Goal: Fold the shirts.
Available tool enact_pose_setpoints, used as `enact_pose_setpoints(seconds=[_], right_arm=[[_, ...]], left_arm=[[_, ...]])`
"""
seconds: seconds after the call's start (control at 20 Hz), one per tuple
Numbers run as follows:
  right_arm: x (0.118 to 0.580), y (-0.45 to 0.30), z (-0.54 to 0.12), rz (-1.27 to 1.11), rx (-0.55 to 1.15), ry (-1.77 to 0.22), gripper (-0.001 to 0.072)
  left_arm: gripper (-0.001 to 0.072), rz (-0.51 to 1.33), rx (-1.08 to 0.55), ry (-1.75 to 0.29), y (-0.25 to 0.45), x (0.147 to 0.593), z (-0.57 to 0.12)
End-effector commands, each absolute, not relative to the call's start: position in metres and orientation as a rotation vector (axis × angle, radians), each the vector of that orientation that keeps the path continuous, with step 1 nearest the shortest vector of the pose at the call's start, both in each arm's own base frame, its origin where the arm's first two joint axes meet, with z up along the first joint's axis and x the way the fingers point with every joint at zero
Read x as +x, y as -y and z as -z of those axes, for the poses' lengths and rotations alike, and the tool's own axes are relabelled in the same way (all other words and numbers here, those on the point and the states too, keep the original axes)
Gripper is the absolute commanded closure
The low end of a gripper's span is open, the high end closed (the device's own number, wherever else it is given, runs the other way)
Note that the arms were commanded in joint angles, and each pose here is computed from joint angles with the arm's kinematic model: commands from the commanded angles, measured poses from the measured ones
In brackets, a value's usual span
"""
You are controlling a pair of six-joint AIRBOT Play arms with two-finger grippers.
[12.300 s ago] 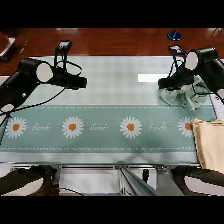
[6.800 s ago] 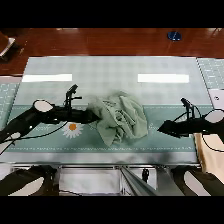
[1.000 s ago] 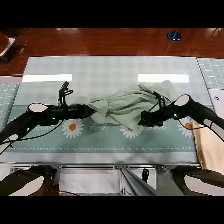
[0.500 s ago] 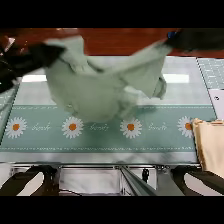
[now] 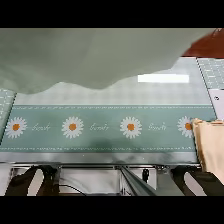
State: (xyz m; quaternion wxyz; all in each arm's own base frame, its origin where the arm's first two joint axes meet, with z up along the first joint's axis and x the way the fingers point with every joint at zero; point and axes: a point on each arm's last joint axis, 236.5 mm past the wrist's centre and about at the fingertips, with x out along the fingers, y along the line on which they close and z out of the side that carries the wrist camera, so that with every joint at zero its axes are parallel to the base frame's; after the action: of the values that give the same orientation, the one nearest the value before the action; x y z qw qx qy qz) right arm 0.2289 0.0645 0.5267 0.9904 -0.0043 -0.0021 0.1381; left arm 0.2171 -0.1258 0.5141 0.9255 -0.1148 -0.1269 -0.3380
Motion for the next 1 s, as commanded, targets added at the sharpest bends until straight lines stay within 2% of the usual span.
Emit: enact_pose_setpoints(seconds=[0.0, 0.15, 0.35, 0.45, 0.65, 0.85, 0.95], right_arm=[[0.175, -0.047, -0.543, -0.172, -0.051, 0.084, 0.0686], [0.162, -0.050, -0.534, -0.177, -0.053, 0.052, 0.0686], [0.174, -0.054, -0.505, -0.202, -0.036, -0.057, 0.0686], [0.191, -0.052, -0.484, -0.205, -0.021, -0.128, 0.0686], [0.237, -0.055, -0.418, -0.242, 0.038, -0.317, 0.0686], [0.304, -0.048, -0.321, -0.245, 0.098, -0.554, 0.0686], [0.347, -0.044, -0.271, -0.238, 0.143, -0.664, 0.0686]], left_arm=[[0.0689, 0.507, -0.047, 0.322, 0.124, 0.164, -0.523], [0.0689, 0.462, 0.030, 0.303, 0.132, 0.137, -0.510], [0.0688, 0.541, 0.011, 0.096, 0.145, 0.147, -0.462], [0.0688, 0.561, -0.040, -0.009, 0.139, 0.169, -0.433], [0.0688, 0.603, -0.259, -0.199, 0.123, 0.225, -0.364], [0.0688, 0.645, -0.479, -0.356, 0.113, 0.290, -0.285], [0.0688, 0.639, -0.519, -0.432, 0.115, 0.329, -0.240]])
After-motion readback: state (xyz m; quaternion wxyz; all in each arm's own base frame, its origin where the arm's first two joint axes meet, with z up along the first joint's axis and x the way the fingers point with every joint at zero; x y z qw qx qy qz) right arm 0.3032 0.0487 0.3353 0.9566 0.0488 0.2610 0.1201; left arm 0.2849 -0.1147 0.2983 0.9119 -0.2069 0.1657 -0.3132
